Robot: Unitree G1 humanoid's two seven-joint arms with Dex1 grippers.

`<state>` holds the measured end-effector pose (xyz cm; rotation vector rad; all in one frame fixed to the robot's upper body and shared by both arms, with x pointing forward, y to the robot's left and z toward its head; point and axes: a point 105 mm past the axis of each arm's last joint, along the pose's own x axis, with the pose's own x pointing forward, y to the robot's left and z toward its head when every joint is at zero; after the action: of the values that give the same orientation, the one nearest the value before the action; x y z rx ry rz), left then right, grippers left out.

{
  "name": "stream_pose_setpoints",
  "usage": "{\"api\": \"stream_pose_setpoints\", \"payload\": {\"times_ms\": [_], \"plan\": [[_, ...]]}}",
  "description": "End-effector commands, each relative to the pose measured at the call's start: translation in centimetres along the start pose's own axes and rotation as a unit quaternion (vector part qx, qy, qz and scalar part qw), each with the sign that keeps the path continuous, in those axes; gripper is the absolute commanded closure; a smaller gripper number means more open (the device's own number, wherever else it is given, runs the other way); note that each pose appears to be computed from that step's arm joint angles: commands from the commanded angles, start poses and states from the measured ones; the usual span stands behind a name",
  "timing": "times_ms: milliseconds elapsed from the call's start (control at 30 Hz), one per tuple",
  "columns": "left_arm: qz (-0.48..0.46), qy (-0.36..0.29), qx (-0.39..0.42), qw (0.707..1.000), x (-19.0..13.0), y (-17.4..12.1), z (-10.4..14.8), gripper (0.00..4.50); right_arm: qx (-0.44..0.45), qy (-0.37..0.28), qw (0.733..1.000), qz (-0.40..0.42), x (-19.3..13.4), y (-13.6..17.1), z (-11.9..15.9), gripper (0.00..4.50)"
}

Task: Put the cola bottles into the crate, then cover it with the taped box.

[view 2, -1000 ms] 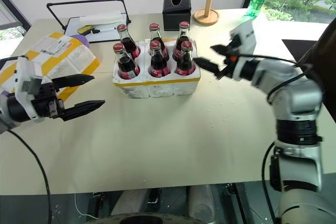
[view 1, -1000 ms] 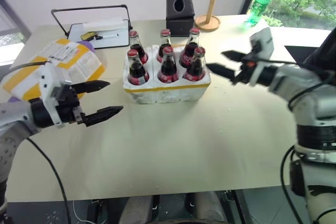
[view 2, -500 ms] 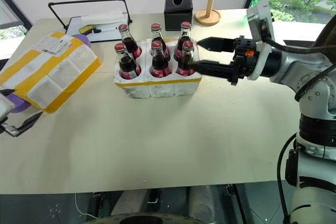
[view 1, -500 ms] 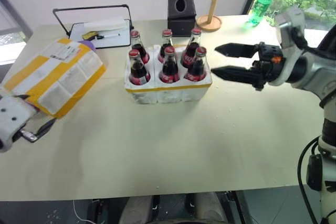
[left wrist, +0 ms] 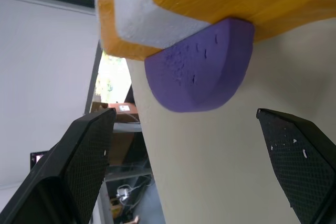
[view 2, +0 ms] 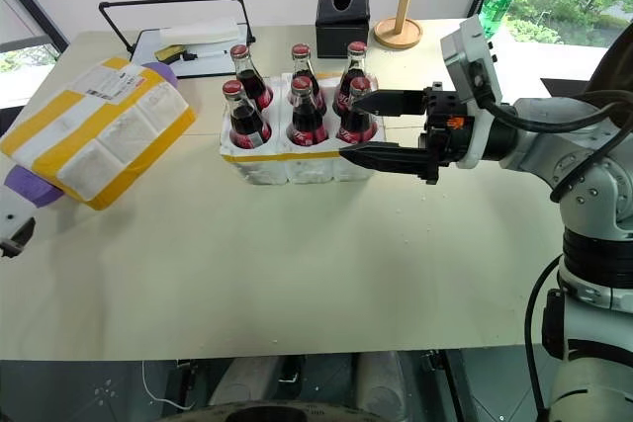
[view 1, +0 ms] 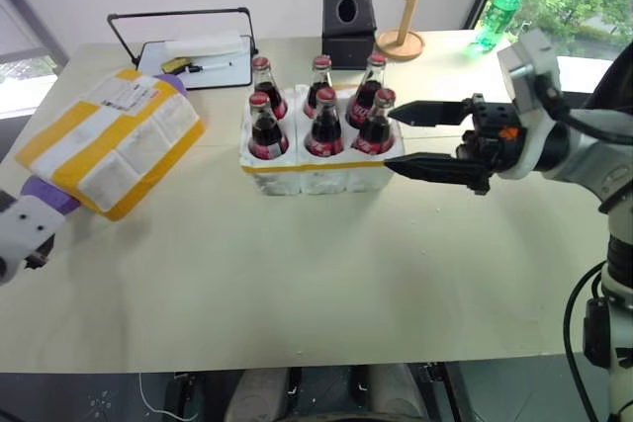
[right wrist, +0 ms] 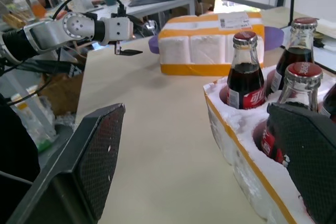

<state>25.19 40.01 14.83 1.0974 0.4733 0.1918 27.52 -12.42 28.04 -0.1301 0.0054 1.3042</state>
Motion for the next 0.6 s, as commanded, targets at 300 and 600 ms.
{"api": "stream_pose_setpoints", "payload": {"times_ms": [300, 600], "plan": [[0.033, -0.001, 0.012, 0.999, 4.0, -0.8, 0.3, 0.00, -0.031, 0.000, 1.000, -0.006, -1.0, 1.4, 0.9, 0.06], [0.025, -0.015, -0.002, 1.000, 5.3, -1.3, 0.9, 1.89, -0.030, -0.001, 0.999, -0.031, -1.4, 0.8, 0.7, 0.00]]}}
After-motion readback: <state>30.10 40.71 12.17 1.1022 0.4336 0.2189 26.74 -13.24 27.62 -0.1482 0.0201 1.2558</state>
